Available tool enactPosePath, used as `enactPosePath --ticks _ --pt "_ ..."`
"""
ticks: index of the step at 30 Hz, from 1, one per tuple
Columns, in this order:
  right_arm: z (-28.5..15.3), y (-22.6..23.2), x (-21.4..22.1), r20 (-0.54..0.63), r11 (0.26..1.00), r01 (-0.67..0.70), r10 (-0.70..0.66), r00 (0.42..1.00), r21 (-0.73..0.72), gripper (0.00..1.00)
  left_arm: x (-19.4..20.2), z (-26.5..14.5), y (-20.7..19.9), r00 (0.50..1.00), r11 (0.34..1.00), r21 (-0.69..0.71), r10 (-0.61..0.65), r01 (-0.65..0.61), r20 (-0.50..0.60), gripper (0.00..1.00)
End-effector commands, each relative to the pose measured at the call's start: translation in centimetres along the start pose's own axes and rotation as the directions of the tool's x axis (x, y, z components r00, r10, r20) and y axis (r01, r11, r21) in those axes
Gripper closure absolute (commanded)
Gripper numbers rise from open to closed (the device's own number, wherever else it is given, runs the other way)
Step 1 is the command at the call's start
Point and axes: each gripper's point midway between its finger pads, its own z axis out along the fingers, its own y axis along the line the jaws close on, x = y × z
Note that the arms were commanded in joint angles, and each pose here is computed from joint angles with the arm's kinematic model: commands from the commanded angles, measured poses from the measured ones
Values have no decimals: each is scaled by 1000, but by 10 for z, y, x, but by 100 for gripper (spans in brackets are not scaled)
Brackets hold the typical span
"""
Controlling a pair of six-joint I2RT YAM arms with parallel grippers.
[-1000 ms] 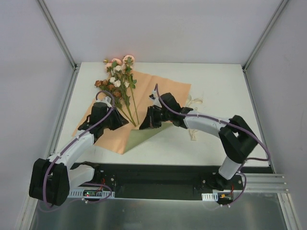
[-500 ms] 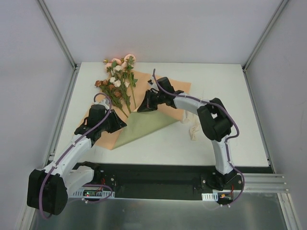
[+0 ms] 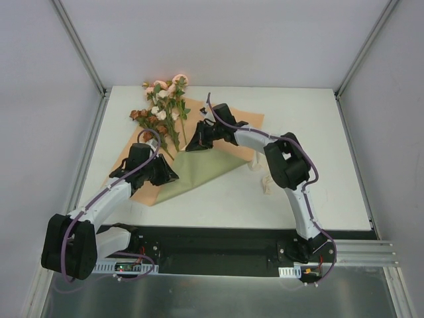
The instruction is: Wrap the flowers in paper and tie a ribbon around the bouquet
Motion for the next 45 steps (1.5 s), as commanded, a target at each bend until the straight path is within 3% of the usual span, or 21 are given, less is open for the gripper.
enactPosePath --ticks 1,19,45 --pt "-1 16 -21 23 998 26 -25 999 -58 100 -19 -1 -23 1000 997 73 7 -9 26 77" --pt "17 4 -26 -32 997 48 -50 998 -67 100 -21 15 -31 1000 994 102 -24 25 -17 78" --pt "40 -12 -37 -63 996 43 -47 997 -76 98 -68 70 -39 995 992 78 -103 101 12 86"
